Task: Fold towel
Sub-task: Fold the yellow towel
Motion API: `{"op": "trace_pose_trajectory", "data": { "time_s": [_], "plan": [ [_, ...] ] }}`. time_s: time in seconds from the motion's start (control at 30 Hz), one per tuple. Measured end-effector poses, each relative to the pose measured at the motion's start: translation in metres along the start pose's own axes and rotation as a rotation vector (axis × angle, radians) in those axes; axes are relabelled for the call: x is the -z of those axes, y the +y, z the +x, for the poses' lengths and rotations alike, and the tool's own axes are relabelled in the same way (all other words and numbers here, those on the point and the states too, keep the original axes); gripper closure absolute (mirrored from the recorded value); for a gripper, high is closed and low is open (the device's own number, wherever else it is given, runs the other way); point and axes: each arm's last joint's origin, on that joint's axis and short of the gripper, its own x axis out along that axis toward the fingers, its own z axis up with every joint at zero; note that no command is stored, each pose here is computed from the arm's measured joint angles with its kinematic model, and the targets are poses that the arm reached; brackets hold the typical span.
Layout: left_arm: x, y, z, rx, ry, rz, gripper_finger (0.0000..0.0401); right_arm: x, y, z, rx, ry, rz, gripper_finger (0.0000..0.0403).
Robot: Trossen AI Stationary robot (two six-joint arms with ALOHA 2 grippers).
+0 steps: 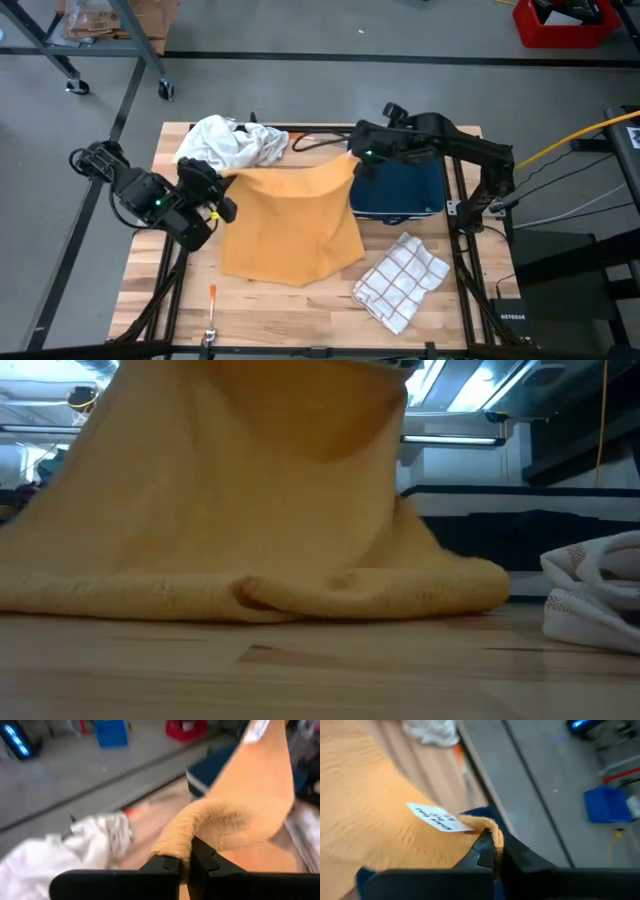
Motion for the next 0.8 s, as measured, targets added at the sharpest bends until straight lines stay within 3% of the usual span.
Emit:
{"op": "trace_pose_trajectory", "data": {
  "time_s": [0.13,0.43,0.6,0.8],
  "plan": [
    [0.016,-0.004,0.002,0.033,0.175,-0.001,0.0401,0.005,0.009,0.009,-0.083,0.062,-0.032,0.0395],
    [0.051,-0.017,-0.006,0.145,0.433,-0.030,0.0401,0.018,0.034,0.024,-0.408,0.242,-0.030,0.0395],
    [0.073,-0.021,-0.013,0.174,0.575,-0.049,0.0401,0.036,0.064,0.036,-0.473,0.372,-0.083,0.0395],
    [0.107,-0.026,-0.016,0.199,0.693,-0.093,0.0401,0.066,0.108,0.050,-0.462,0.481,-0.150,0.0395]
  ]
}}
